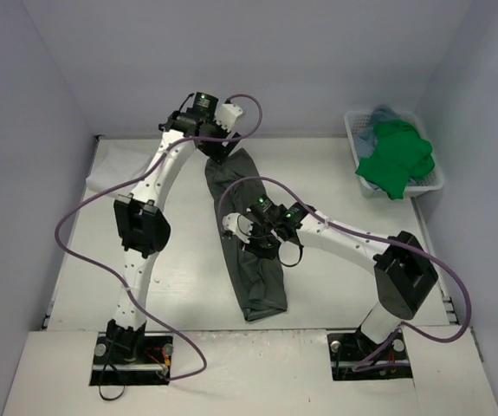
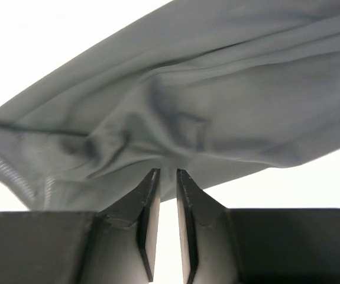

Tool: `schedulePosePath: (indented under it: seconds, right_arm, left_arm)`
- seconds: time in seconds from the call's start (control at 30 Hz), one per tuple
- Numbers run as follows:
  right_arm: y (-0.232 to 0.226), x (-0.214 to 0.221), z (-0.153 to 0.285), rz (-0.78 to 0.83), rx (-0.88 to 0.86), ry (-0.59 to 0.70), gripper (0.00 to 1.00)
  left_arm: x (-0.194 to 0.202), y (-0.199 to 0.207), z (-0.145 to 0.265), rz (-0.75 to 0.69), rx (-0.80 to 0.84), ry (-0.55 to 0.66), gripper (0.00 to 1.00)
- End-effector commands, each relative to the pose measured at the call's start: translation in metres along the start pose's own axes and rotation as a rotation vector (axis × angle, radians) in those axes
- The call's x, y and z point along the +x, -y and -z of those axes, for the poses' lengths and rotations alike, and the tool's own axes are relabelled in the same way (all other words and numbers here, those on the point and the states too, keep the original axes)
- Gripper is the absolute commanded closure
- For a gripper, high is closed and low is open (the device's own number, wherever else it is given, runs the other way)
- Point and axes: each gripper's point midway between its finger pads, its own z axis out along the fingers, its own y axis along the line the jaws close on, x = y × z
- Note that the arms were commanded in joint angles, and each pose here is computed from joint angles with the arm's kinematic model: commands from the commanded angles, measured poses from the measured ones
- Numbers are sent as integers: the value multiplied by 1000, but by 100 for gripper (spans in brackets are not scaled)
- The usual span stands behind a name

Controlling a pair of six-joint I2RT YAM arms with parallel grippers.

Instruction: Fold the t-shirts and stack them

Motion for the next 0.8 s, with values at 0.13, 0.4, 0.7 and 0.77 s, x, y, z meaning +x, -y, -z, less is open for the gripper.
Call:
schedulePosePath:
  seconds: [0.13, 0.4, 0.7, 0.77]
  right_arm:
    - [-57, 12, 2, 50, -98, -23, 84]
    - [-80, 26, -17, 73, -156, -97, 74]
    - [-86, 29, -26, 87, -176, -124, 68]
    - [-89, 33, -30, 89, -191, -139, 70]
  left_arm:
    - [-23, -16, 110, 20, -74, 134, 24]
    - [-9, -8, 129, 27, -64, 120, 23]
    - [2, -7, 118, 41, -35, 92, 24]
    - [3, -7, 117, 41, -31, 90, 23]
